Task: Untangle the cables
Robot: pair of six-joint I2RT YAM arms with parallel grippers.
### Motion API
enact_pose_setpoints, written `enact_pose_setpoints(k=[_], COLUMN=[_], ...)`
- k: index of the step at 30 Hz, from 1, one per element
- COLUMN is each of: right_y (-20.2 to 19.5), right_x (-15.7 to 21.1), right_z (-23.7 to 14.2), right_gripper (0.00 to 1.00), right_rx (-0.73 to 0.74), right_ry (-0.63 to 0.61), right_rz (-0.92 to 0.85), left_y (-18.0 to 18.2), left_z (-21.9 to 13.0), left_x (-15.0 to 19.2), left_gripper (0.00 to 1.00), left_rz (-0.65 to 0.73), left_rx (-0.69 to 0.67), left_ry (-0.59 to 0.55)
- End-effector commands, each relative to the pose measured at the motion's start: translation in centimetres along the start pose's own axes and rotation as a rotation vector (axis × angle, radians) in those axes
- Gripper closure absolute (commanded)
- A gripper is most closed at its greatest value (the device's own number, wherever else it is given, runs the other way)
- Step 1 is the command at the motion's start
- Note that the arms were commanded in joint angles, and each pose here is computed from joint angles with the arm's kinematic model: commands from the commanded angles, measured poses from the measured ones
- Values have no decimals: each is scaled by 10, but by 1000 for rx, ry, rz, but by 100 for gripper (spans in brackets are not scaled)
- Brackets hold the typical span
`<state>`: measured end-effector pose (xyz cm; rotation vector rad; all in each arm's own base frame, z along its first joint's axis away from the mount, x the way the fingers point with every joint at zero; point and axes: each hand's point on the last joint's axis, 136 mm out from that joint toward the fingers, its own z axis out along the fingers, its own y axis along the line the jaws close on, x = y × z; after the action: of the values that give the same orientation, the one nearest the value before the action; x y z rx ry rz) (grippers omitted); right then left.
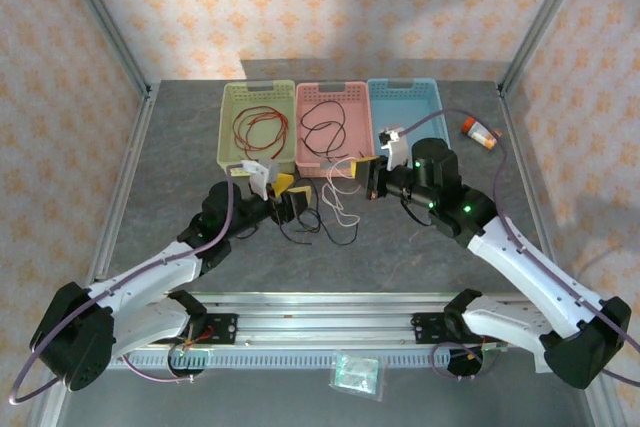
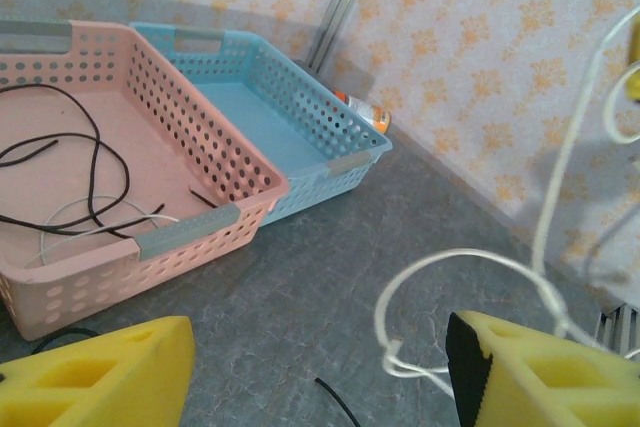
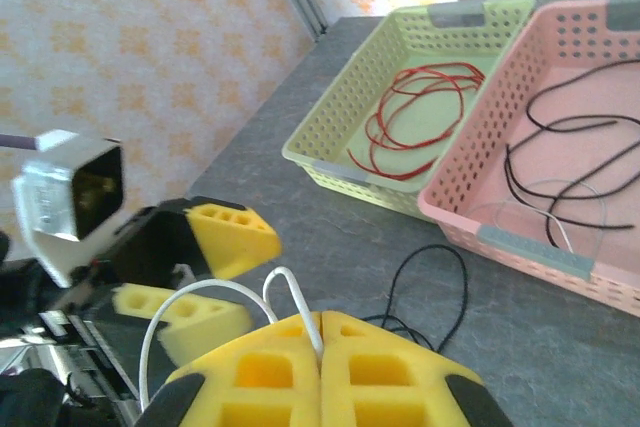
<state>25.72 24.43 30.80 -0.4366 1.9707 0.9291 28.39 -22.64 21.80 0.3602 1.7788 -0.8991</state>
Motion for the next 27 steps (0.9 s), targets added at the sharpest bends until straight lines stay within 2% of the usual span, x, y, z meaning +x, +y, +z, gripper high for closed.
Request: enact_pose_setpoints(k=[1, 5, 16, 27], right_y=[24, 32, 47, 59], right_x=[-24, -27, -31, -31], right_z=[-9, -9, -11, -12], right_gripper=[100, 100, 100, 100], right_rx=[-88, -125, -199, -263], right_ry=[-50, -44, -25, -19], right_rz=[-53, -55, -59, -45], left_y=[-15, -23, -24, -28], left_z=[4, 9, 20, 32], left_x=[-13, -9, -16, -19], left_gripper=[32, 32, 32, 34], left_rz=[36, 36, 63, 30], left_rx=[73, 123, 135, 170], left_ry=[-34, -15, -16, -21])
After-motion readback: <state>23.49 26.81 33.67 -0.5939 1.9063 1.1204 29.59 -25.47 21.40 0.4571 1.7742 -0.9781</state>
